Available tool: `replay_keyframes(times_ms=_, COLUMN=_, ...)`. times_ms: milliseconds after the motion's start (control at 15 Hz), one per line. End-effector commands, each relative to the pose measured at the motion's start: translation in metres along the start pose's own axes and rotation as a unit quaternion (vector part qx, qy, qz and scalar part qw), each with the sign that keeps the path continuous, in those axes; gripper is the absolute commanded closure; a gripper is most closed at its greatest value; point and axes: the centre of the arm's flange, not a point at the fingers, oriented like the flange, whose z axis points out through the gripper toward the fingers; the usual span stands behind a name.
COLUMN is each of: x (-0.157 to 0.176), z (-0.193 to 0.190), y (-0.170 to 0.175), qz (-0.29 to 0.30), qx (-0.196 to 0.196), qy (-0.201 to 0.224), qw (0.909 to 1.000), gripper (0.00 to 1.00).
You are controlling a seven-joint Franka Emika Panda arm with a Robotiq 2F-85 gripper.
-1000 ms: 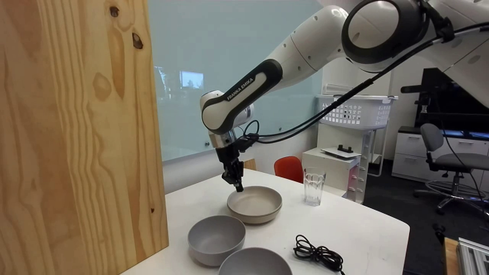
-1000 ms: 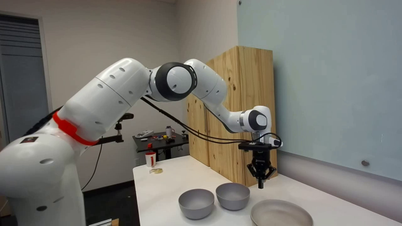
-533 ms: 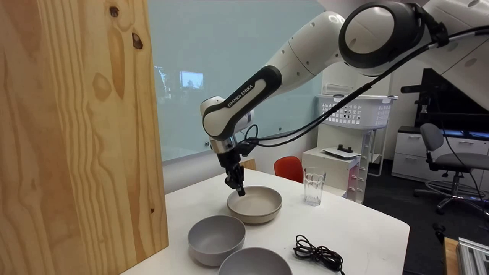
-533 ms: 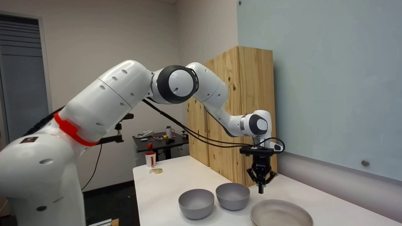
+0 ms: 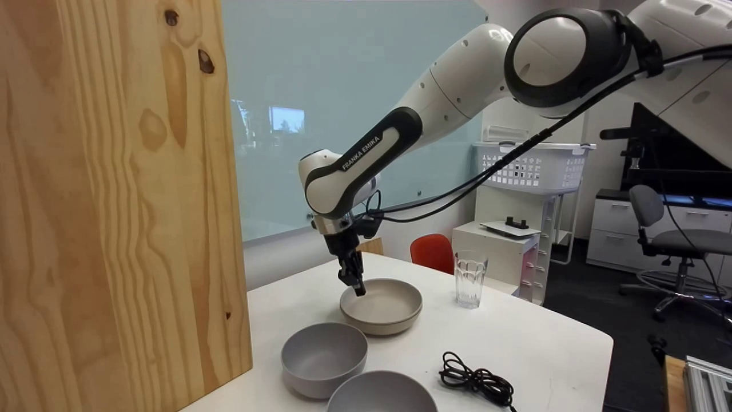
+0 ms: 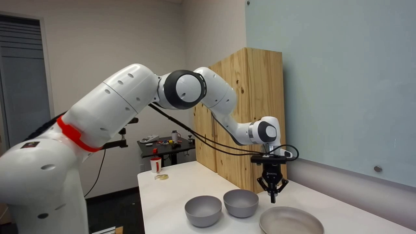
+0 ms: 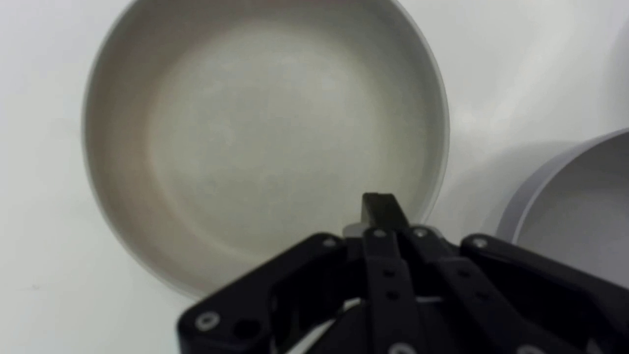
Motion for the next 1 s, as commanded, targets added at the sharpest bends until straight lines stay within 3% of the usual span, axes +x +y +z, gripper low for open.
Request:
replay_keyframes(times_ms=0, x=0.003, z=0.010, y=-0.009, qz=0.039, qx=-0.020, qy=0.023, qw=0.9988, gripper=1.00)
replay_keyframes(times_ms=267, x=0.004, z=0.017, y=-0.004, qz=0.146, qx=-0.027, qy=0.028, qw=0.9885, gripper=1.00)
replay_keyframes(times_ms=467, x=-0.008, z=0.022, y=0.002, qz=0.219, qx=-0.016, qy=-0.005, qw=0.9757, gripper=1.00)
replay_keyframes(times_ms=733, x=-0.009, z=0.025, y=-0.006, qz=0.227, qx=0.006, qy=-0.034, qw=0.9732, gripper=1.00)
replay_keyframes(times_ms=933, x=0.000, z=0.022, y=-0.019, qz=0.224, qx=0.006, qy=-0.033, qw=0.9741, gripper=1.00)
